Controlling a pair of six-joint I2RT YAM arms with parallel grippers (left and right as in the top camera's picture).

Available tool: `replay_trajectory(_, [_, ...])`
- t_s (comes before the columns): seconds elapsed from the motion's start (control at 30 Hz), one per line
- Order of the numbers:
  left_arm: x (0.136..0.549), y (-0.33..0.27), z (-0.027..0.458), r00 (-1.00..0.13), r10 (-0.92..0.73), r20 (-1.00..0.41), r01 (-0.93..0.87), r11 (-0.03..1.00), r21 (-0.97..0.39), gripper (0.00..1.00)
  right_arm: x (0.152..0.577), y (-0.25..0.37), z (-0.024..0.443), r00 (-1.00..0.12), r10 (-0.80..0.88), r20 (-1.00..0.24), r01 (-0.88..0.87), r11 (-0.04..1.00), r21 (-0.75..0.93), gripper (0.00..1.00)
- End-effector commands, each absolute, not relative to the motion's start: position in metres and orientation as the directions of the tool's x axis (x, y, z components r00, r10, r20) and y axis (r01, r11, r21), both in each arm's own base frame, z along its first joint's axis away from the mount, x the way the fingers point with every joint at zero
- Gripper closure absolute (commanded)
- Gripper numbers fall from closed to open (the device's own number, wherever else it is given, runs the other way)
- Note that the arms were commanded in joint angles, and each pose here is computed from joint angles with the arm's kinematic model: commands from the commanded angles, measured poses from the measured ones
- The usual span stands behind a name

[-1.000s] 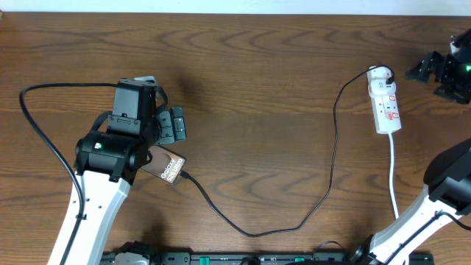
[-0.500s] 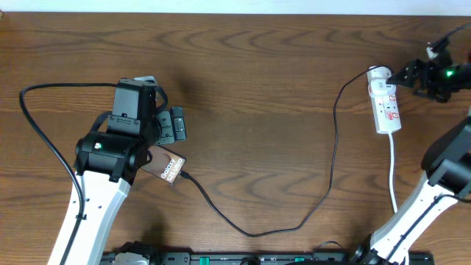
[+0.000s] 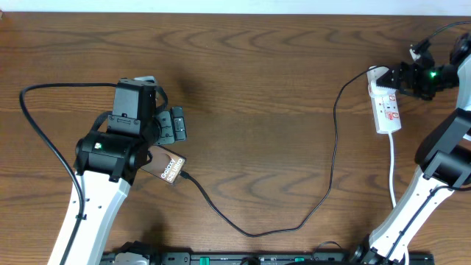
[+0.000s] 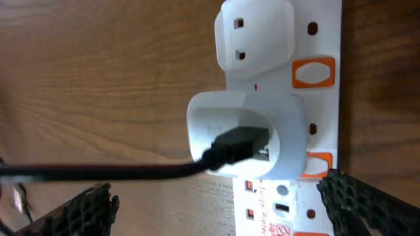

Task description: Plug charger to phone and switch on socket

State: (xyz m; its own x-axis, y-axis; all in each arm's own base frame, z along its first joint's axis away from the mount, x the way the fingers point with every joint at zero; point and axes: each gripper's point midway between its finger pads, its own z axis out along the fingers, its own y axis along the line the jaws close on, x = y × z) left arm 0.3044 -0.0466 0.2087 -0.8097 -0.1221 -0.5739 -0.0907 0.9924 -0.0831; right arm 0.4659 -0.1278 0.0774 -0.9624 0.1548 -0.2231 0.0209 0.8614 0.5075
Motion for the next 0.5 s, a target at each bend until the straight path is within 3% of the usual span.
replay_trajectory(0.0, [0.307,-0.046,0.214,-0.801,-0.111,-0.588,-0.085,0.994,-0.071,0.02,0.467,-0.122,0.063,-0.969,0.180,-0.168,0.071,0.859,0.507,0.01])
replay_trajectory(0.47, [0.307,-0.046,0.214,-0.801,-0.111,-0.588,-0.085,0.994,-0.072,0.02,0.463,-0.107,0.054,-0.978,0.172,-0.115,0.090,0.856,0.509,0.01])
